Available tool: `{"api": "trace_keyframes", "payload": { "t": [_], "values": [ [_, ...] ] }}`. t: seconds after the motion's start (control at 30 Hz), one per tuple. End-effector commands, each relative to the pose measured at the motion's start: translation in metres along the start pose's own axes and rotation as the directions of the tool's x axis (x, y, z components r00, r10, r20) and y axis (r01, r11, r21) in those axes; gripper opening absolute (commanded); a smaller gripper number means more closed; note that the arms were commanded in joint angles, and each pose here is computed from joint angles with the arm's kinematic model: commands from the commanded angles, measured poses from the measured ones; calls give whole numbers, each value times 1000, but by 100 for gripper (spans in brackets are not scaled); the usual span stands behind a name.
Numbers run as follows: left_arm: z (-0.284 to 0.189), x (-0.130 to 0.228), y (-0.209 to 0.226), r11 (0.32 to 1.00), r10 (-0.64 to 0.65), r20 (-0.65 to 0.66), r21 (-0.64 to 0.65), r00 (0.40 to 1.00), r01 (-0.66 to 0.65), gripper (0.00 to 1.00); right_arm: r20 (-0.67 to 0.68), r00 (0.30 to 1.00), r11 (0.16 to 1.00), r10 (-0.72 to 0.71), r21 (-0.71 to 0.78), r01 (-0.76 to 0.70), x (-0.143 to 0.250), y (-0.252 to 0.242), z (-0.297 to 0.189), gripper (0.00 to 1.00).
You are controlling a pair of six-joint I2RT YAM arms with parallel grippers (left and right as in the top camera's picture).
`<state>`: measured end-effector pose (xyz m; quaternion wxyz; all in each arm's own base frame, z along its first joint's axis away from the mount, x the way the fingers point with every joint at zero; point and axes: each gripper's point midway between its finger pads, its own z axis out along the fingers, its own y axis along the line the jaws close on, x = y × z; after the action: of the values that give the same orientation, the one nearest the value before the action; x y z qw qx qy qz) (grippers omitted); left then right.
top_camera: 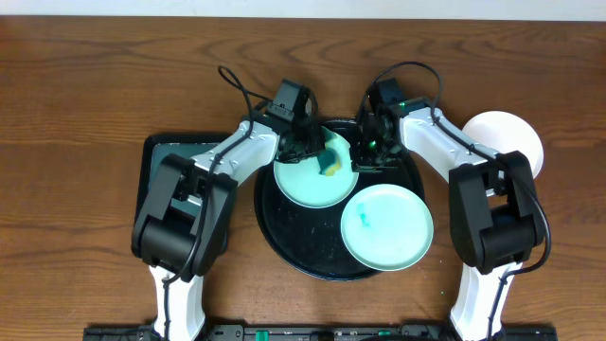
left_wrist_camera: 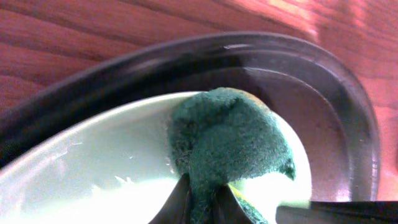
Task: Clean dirty plates on tray and stack at the side
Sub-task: 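Scrub the green plate's smudge with the sponge while right gripper holds rim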
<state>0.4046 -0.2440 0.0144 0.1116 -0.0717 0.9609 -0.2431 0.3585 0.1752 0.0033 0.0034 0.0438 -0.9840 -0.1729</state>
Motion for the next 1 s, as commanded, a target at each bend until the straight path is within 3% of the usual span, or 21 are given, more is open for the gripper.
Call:
{"api": "trace_keyframes", "payload": {
  "t": [0.0,0.1,0.2,0.4,0.5,0.67,0.87,0.97],
  "values": [
    [-18,-40,121,893,10,176,-445,984,71,7,-32,999,999,19,42,-18,9,-11,4,1],
    [-43,-33,146,800,60,155,-598,986,46,7,-28,999,999,18,42,-17,8,-11,4,1],
    [-61,-28,158,739,74,139,-673,988,39,7,-26,1000,999,17,41,-16,7,-11,4,1],
    [-68,-2,164,711,65,8,-702,998,-41,7,-25,1000,999,16,41,-15,7,-11,4,1],
    [-54,21,145,771,108,-139,-613,984,-171,7,-26,1000,999,17,41,-16,7,-11,4,1],
    [-35,62,104,853,223,-341,-385,913,-352,7,-26,1000,999,17,41,-16,7,-11,4,1],
    [-33,111,75,838,371,-510,-175,776,-517,7,-26,1000,999,17,41,-16,7,-11,4,1],
    [-33,131,58,843,423,-549,-55,721,-536,7,-26,1000,999,17,41,-16,7,-11,4,1]
  ]
}}
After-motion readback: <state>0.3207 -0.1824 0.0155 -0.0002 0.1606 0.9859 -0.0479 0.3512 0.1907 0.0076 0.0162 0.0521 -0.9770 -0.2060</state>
